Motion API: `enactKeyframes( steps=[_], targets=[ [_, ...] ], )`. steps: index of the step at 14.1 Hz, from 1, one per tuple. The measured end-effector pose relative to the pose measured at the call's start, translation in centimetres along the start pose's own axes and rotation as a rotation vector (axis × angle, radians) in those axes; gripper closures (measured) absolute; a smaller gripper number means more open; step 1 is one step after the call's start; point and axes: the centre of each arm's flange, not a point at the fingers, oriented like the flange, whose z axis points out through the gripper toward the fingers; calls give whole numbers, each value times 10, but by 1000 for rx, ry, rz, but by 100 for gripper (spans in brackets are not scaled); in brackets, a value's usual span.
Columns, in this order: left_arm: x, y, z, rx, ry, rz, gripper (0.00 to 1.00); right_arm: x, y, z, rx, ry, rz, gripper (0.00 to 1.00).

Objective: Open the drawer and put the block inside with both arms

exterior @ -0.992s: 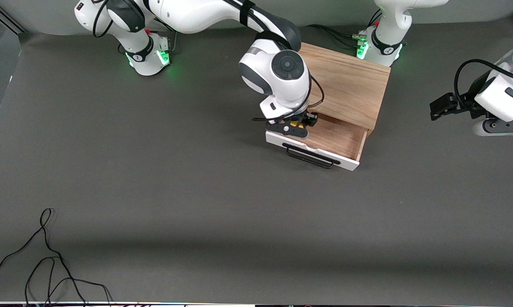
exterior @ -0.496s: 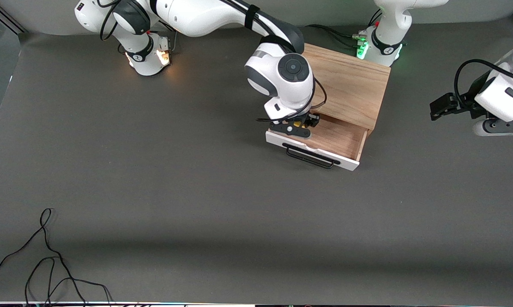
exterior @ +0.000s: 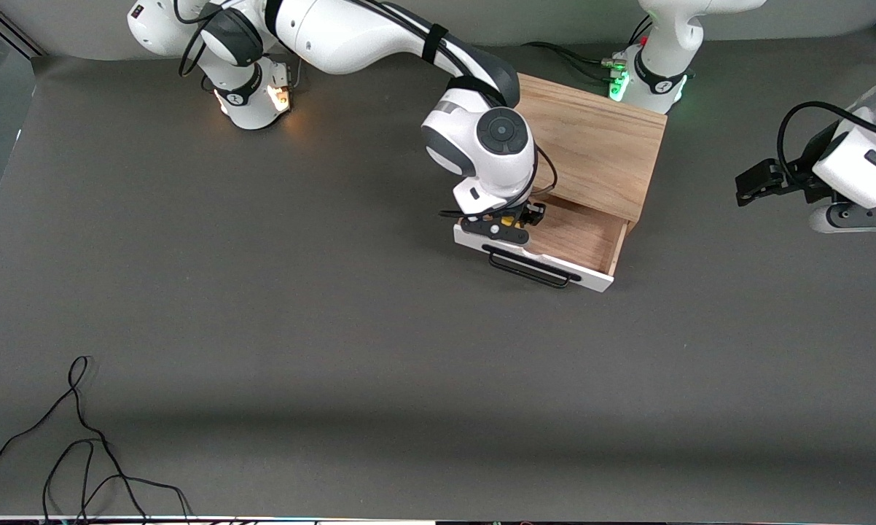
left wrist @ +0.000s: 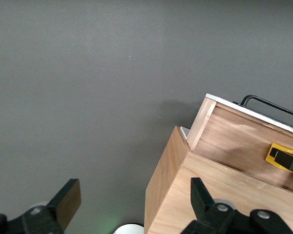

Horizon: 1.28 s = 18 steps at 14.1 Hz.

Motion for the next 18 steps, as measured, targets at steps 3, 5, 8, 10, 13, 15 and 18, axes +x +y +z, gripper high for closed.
enactKeyframes(
  steps=[3, 5, 8, 10, 13, 15, 18],
  targets=[
    [0, 0, 0, 0, 0, 0, 0, 1, -1, 5, 5, 2, 1, 45],
    [0, 0, 0, 0, 0, 1, 0, 1, -1, 6, -6, 33, -17, 44],
    [0, 1, 0, 0, 0, 1, 0, -11, -5, 6, -16, 73, -55, 24],
    [0, 1, 0, 0, 0, 2, 0, -15, -8, 0, -5, 78, -62, 7],
    [0, 1, 0, 0, 0, 2, 0, -12, -11, -20, 15, 91, -59, 0],
    [0, 1, 0, 0, 0, 2, 0, -3, -7, -46, 15, 97, -45, 0],
    [0, 1, 0, 0, 0, 2, 0, 39, 14, -108, 33, 111, -6, 0]
  ],
)
